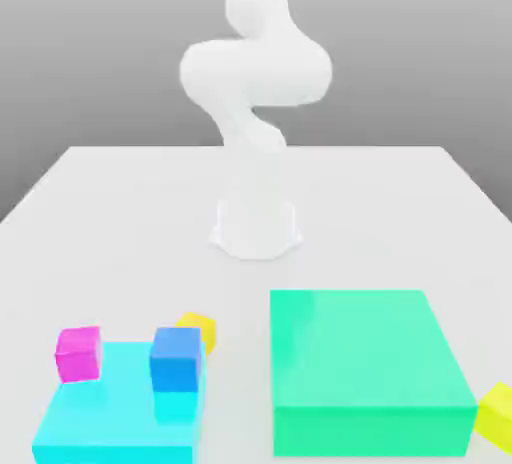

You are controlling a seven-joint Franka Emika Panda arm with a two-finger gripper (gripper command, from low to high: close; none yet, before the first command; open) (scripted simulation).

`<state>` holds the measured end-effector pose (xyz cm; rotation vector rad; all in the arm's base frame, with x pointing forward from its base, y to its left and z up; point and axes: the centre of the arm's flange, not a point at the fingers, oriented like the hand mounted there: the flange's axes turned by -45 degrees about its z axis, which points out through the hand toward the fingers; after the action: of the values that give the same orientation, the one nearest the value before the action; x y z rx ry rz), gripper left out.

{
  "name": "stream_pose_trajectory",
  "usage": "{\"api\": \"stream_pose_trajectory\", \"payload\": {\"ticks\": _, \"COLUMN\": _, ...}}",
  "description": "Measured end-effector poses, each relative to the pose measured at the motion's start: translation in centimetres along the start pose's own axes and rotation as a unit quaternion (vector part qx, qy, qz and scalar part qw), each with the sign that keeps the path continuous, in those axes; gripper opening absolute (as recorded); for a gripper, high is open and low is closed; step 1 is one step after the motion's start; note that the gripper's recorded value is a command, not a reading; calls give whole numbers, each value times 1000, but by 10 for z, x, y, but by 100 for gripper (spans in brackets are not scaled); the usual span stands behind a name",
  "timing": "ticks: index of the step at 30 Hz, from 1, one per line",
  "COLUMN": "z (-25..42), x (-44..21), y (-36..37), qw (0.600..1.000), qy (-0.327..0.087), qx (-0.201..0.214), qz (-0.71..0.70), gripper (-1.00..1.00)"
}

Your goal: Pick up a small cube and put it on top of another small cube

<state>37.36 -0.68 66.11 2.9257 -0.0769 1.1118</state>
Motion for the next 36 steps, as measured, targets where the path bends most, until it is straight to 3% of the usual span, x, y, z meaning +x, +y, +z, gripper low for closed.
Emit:
{"api": "stream_pose_trajectory", "payload": {"ticks": 9, "z": 196, "x": -116, "y": 48, "qw": 984, "qy": -157, "qx": -49, "qz": 73, "gripper": 0}}
{"api": "stream_pose_trajectory", "payload": {"ticks": 18, "z": 308, "x": -335, "y": 90, "qw": 924, "qy": -329, "qx": -75, "qz": 179, "gripper": 0}}
{"api": "stream_pose_trajectory", "payload": {"ticks": 28, "z": 356, "x": -398, "y": 92, "qw": 915, "qy": -346, "qx": -78, "qz": 191, "gripper": 0}}
{"api": "stream_pose_trajectory", "payload": {"ticks": 29, "z": 358, "x": -401, "y": 92, "qw": 915, "qy": -347, "qx": -77, "qz": 191, "gripper": -100}}
{"api": "stream_pose_trajectory", "payload": {"ticks": 36, "z": 357, "x": -401, "y": 92, "qw": 915, "qy": -346, "qx": -77, "qz": 191, "gripper": -100}}
